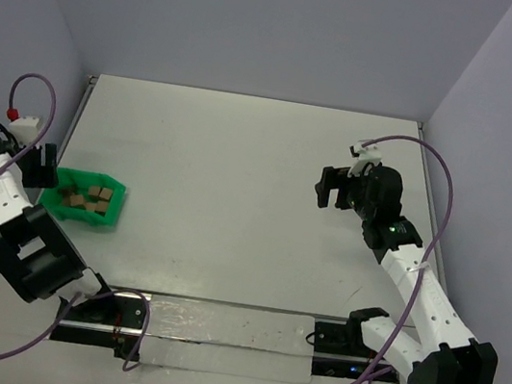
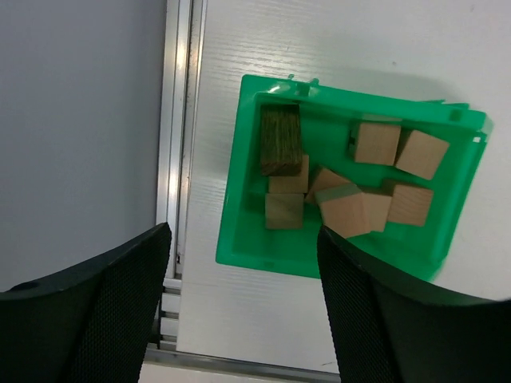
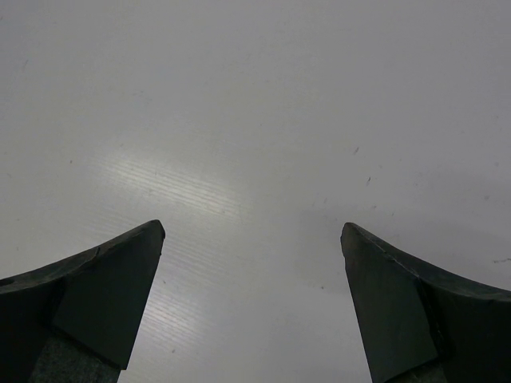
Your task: Build the wood block tower
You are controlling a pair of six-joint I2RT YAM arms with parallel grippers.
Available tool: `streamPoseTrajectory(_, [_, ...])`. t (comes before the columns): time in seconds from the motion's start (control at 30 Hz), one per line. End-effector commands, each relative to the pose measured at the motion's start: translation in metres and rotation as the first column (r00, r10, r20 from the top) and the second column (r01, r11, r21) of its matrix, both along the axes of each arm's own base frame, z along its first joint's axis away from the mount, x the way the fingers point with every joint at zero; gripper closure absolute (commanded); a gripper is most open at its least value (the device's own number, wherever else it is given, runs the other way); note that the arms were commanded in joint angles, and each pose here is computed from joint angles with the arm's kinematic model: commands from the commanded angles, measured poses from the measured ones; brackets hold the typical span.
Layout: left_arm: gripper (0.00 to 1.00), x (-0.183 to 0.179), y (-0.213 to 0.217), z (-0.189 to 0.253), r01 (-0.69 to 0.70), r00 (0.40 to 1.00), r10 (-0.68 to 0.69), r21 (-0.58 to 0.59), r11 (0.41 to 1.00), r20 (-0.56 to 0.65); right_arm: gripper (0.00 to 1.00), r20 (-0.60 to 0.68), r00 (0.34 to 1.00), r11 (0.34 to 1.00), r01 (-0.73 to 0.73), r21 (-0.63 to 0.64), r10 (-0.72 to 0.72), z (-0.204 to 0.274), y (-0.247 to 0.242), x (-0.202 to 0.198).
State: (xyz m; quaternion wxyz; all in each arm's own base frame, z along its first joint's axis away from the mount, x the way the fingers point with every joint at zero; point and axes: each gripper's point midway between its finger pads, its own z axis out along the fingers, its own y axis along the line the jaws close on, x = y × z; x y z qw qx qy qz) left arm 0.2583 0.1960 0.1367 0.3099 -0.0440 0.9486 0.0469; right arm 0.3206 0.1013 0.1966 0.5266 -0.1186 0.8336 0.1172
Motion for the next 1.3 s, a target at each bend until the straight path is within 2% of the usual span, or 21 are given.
streamPoseTrajectory(0.0, [0.24,0.015,0.024,0.004,0.017,1.000,-0.019,0.086,0.996,0.022,0.00,0.043,0.999,1.000,-0.011,0.020,0.010,0.022,0.004,0.006])
streamPoseTrajectory(0.13, [0.32,0.021,0.031,-0.010,0.007,1.000,-0.007,0.072,0.997,0.005,0.00,0.041,0.999,1.000,-0.011,0.020,0.010,0.021,0.003,0.006])
streamPoseTrajectory(0.53, [0.41,0.036,0.031,-0.034,0.015,1.000,-0.015,0.002,1.000,-0.014,0.00,0.024,1.000,1.000,-0.014,0.017,0.013,0.019,0.005,0.010])
streamPoseTrajectory(0.73, [0.55,0.045,0.026,-0.046,0.026,0.999,-0.026,0.009,1.000,-0.028,0.00,0.019,1.000,1.000,-0.013,0.016,0.013,0.017,0.005,0.011])
streamPoseTrajectory(1.03, [0.64,0.057,0.019,-0.067,0.036,0.998,-0.038,-0.022,0.999,-0.056,0.00,0.013,1.000,1.000,-0.011,0.013,0.011,0.015,0.005,0.012])
streamPoseTrajectory(1.17, [0.71,0.060,0.019,-0.073,0.033,0.997,-0.036,-0.046,0.998,-0.063,0.00,0.013,1.000,1.000,-0.012,0.014,0.012,0.015,0.005,0.011])
streamPoseTrajectory(1.27, [0.82,0.062,0.018,-0.077,0.030,0.997,-0.035,-0.069,0.997,-0.069,0.00,0.013,1.000,1.000,-0.013,0.015,0.012,0.015,0.005,0.011])
